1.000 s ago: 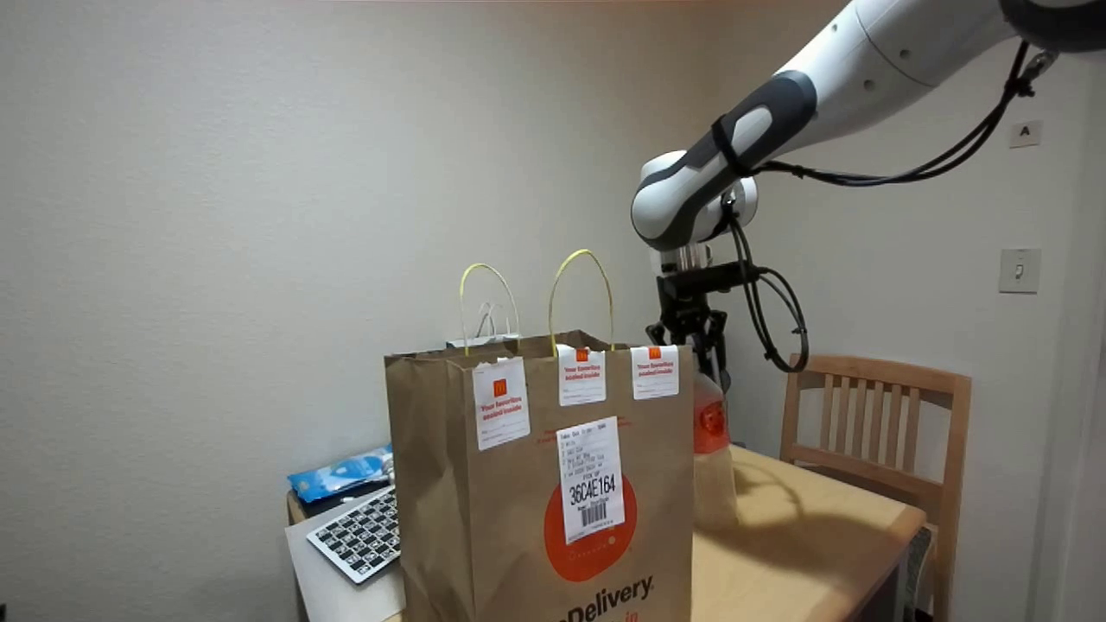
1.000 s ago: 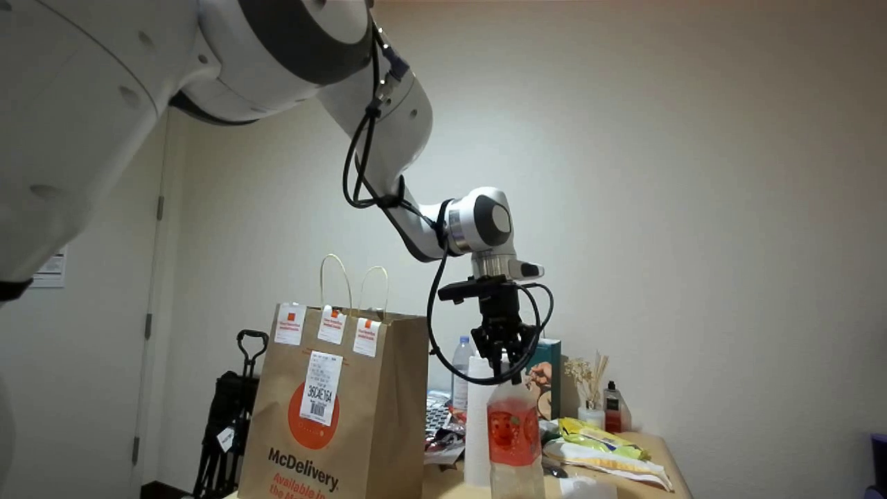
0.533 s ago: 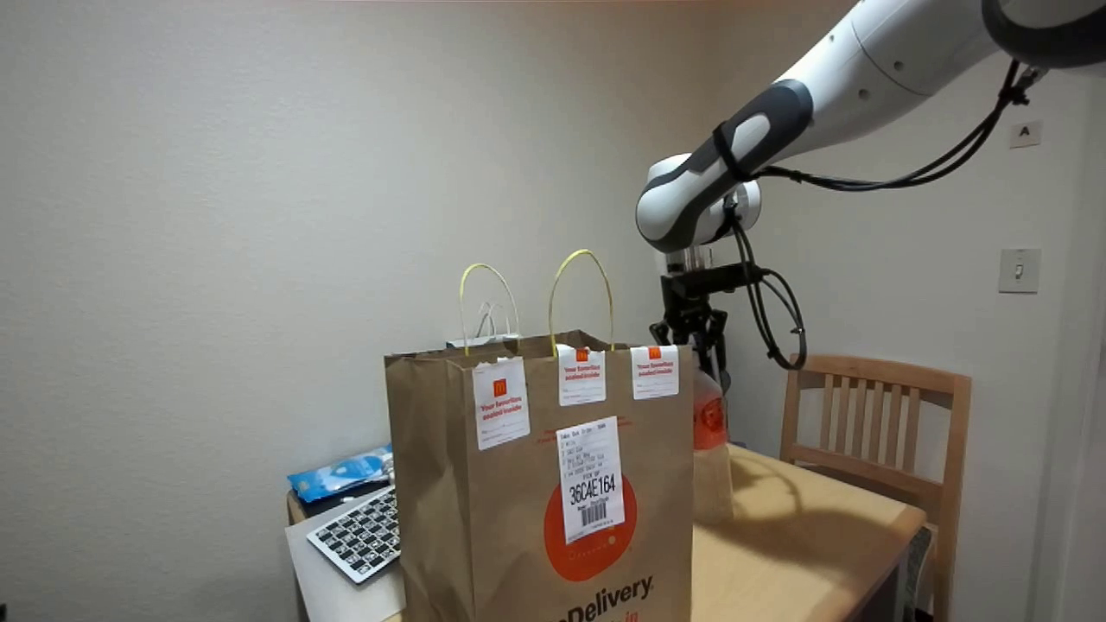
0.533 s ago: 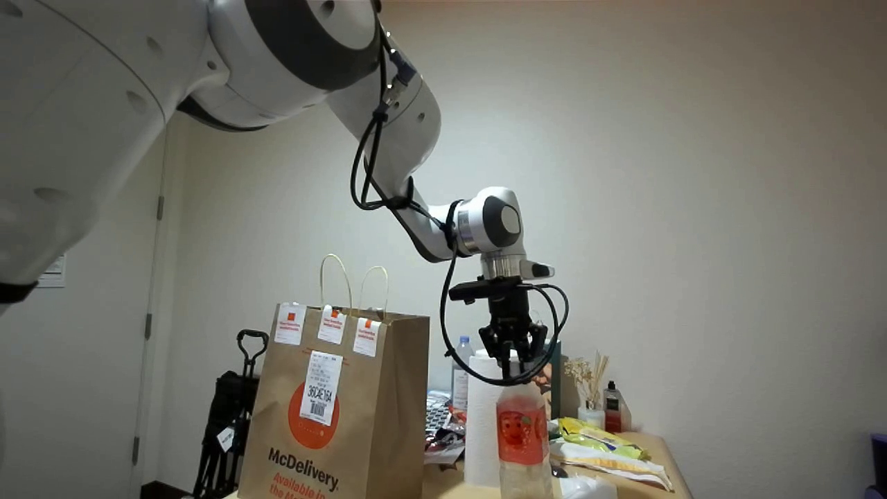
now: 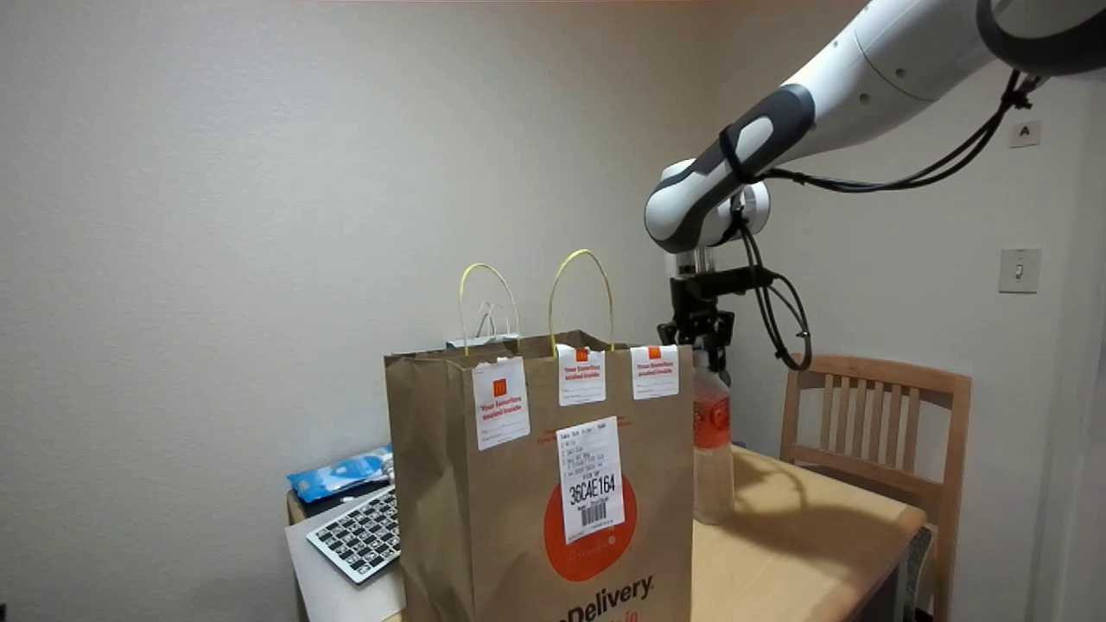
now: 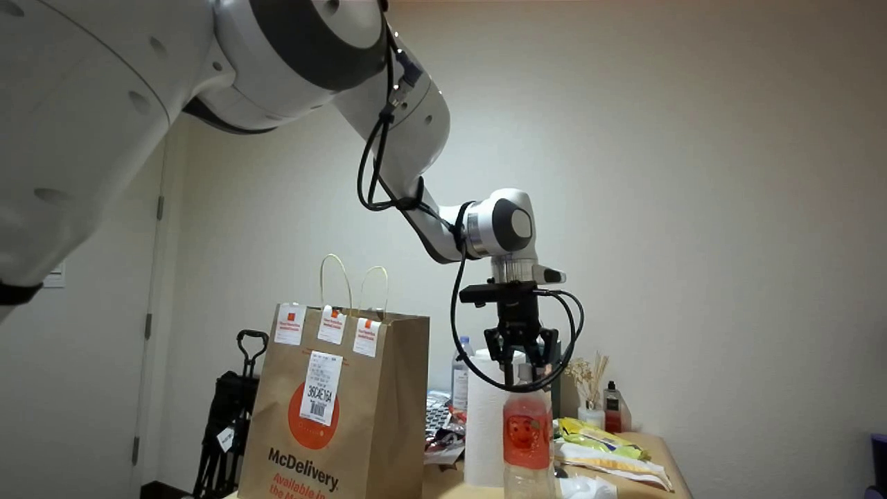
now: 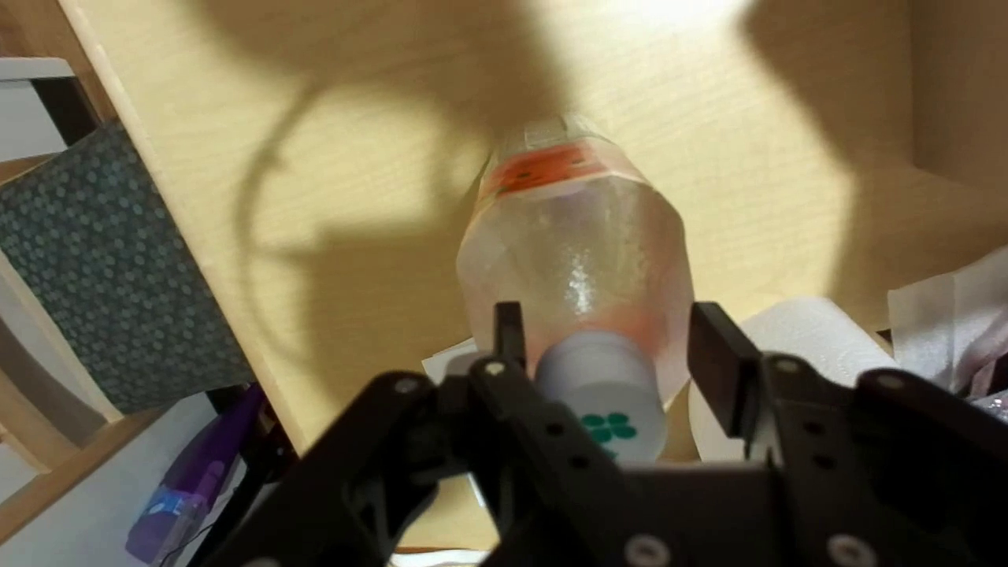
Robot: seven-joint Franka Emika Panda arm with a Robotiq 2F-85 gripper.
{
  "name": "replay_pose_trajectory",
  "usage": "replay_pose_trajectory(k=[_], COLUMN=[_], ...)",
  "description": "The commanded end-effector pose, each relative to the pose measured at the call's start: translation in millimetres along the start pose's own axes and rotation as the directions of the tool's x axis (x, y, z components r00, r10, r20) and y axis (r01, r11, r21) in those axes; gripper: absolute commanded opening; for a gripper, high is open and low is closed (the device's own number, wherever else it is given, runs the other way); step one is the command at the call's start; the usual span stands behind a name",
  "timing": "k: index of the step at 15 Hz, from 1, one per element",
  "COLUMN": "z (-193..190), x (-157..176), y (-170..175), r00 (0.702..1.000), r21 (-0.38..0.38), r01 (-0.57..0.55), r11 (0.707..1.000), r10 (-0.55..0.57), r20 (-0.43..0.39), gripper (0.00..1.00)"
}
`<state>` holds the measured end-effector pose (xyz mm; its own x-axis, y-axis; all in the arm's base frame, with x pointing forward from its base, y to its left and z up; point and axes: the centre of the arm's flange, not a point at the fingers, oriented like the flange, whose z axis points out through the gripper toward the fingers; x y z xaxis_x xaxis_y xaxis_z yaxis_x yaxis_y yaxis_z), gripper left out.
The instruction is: Put the bottle in the paper bag and then remove it and put it back on the table
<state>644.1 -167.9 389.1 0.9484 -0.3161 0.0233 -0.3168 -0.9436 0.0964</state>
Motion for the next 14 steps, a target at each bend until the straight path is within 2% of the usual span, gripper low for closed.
replay_pose_trajectory(k=[1, 3, 7, 9, 14], z=[13.8, 10.7, -12.7, -33.3, -95.2], x=[2.2, 0.2, -8.7, -14.5, -31.9], y=[3.7, 2.3, -8.2, -14.1, -30.0], r00=[0.999, 0.999, 0.998, 0.996, 0.975], r21=[0.024, 0.016, -0.02, -0.064, -0.233], r01=[0.031, 0.038, 0.06, 0.071, 0.107], r11=[0.999, 0.999, 0.998, 0.995, 0.966], r10=[-0.031, -0.038, -0.061, -0.074, -0.148], r20=[0.021, 0.015, -0.025, -0.053, -0.164], gripper=[0.87, 0.99, 1.0, 1.0, 1.0])
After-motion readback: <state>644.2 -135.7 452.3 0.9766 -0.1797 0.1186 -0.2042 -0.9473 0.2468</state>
